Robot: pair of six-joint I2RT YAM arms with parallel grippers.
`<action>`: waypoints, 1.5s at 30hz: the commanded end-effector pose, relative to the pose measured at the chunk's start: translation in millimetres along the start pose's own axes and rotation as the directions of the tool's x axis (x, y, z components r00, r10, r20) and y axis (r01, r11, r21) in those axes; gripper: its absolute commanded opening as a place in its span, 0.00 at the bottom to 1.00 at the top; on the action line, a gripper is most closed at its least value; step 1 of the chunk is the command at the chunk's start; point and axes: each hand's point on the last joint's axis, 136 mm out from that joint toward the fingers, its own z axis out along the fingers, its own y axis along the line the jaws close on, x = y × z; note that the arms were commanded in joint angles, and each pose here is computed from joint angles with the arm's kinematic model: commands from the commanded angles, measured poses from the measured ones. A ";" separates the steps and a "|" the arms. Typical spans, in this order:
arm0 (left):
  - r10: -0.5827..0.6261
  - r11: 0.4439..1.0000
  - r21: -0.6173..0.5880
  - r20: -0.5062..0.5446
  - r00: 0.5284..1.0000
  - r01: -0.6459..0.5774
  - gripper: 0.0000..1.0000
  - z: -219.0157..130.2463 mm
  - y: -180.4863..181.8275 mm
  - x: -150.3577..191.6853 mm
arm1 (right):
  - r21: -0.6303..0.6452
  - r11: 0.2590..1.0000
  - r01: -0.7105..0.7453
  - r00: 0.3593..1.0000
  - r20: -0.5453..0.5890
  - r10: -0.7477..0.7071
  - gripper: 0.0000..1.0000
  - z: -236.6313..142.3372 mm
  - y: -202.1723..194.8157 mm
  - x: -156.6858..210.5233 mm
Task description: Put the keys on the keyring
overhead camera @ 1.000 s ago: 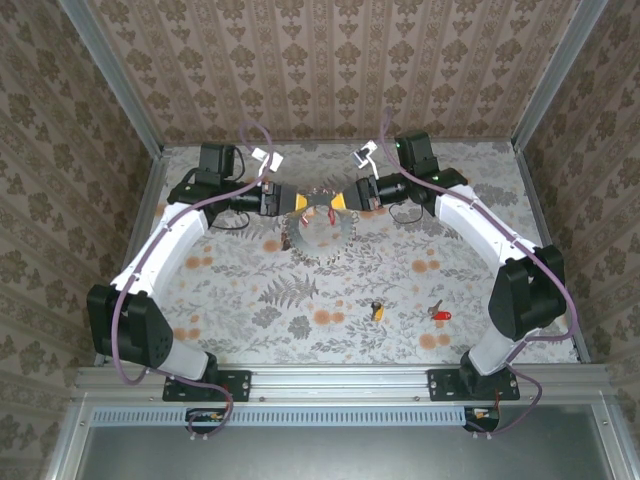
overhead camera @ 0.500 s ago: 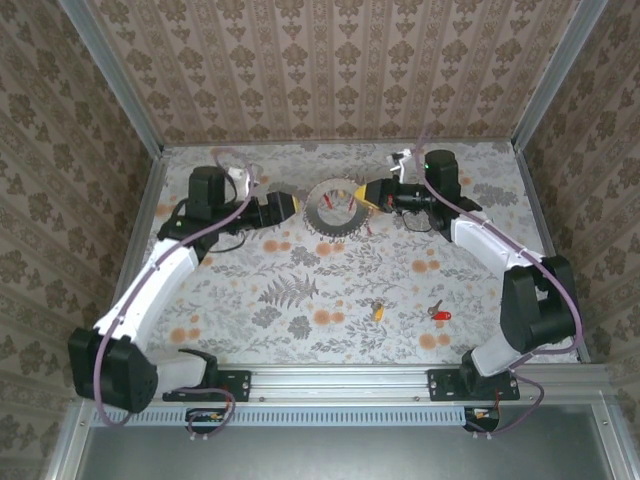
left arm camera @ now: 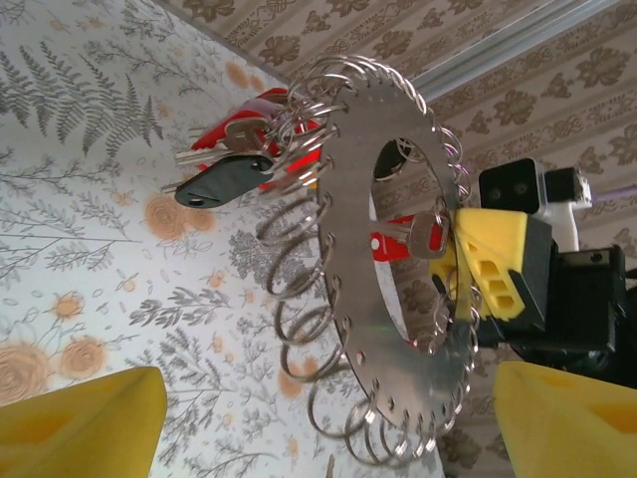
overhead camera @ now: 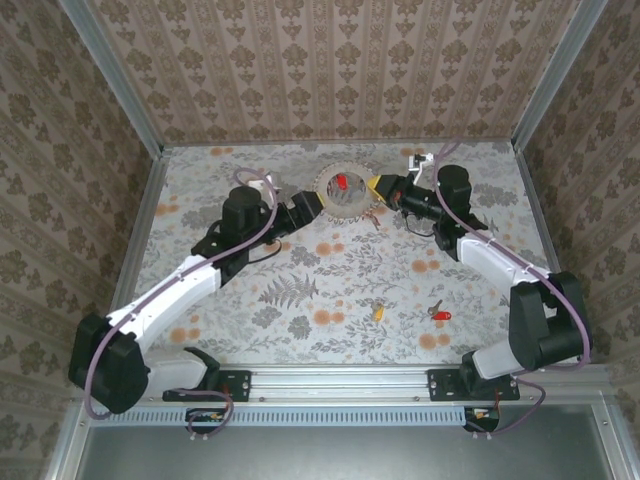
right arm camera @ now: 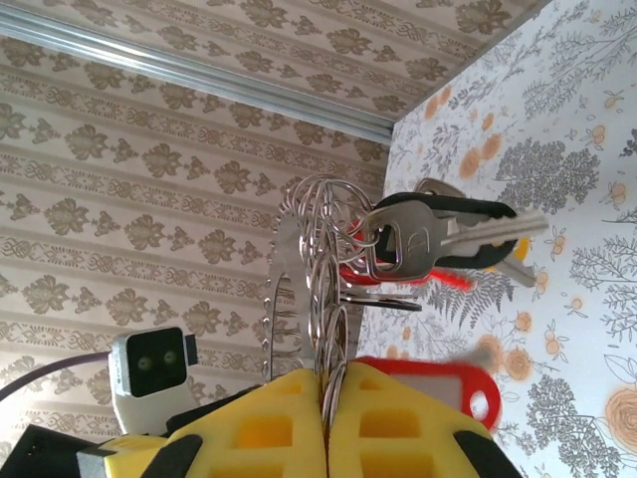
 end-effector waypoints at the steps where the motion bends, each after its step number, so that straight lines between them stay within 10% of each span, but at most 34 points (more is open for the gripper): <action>1: -0.031 0.996 0.085 0.073 0.997 0.025 0.82 13.4 -25.2 -18.4 | -0.092 0.994 0.051 0.997 0.058 -0.046 0.00 -10.0 34.7 -8.1; 24: -0.043 0.965 0.262 0.139 0.989 0.005 0.26 28.8 -61.7 -40.5 | -0.116 0.991 0.068 0.998 0.014 -0.067 0.00 -19.4 50.8 2.9; 34: 0.001 0.948 0.315 0.168 0.986 -0.054 0.00 20.4 -74.7 -50.2 | 0.024 0.975 0.219 0.974 0.054 -0.220 0.19 -39.2 40.7 7.1; 40: 0.056 0.909 0.404 0.128 0.990 -0.104 0.00 7.7 -90.4 -54.7 | 0.240 0.889 0.391 0.899 0.110 -0.425 0.40 -78.0 26.2 -0.8; 45: 0.146 0.892 0.423 0.058 0.988 -0.156 0.00 -5.9 -98.4 -48.8 | 0.348 0.679 0.646 0.678 0.146 -0.720 0.43 -116.1 38.0 -0.7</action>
